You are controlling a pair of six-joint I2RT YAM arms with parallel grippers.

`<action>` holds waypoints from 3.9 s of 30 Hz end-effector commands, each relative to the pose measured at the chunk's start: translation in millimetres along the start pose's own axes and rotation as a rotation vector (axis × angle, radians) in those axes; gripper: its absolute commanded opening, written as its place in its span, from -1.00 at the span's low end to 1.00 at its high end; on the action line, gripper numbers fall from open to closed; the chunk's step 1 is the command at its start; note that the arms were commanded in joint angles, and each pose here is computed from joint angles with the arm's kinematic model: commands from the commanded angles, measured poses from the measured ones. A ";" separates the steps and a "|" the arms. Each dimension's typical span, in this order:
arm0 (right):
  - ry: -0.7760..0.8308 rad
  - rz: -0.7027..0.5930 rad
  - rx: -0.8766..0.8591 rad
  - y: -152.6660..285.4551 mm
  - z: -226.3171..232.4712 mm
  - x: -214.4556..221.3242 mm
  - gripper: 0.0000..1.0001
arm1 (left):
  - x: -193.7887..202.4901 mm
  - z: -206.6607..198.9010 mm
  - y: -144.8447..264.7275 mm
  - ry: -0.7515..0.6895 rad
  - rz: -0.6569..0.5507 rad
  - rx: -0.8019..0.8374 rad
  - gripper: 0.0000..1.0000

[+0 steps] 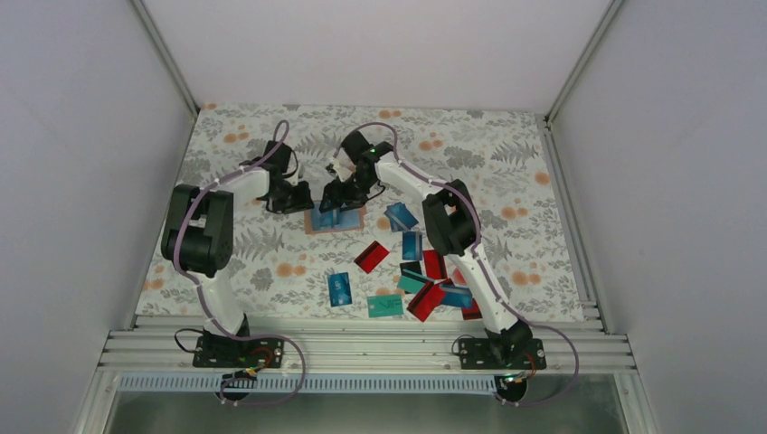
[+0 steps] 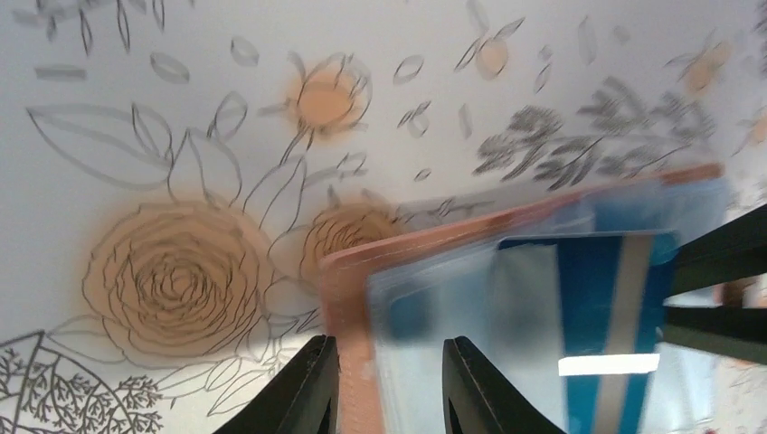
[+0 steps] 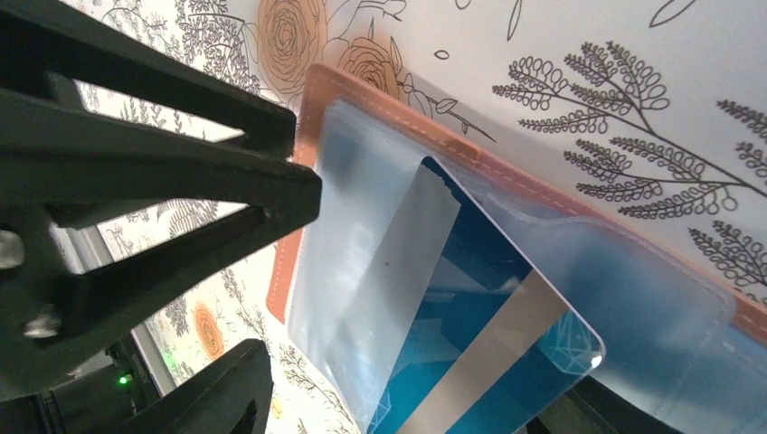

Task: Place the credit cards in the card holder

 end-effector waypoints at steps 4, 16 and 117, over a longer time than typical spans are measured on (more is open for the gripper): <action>-0.047 0.053 0.064 -26.3 -27.7 17.5 0.30 | -46.2 -11.4 5.8 0.039 -0.050 0.001 -0.41; -0.039 0.052 0.060 -27.0 -29.9 18.0 0.31 | -56.4 -30.2 -26.5 -0.103 0.075 -0.068 -0.40; -0.214 -0.015 0.054 -38.9 -3.0 6.1 0.62 | 51.1 23.2 -1.3 0.206 0.148 -0.103 -0.59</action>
Point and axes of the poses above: each gripper's point midway between its finger pads, its own y axis back along the fingers, its own z axis along the line the jaws close on, x = y × z, the point moved 5 cm from there along y, back along the fingers, and after that the axes turned 10 degrees about -y, right-handed, at the moved point
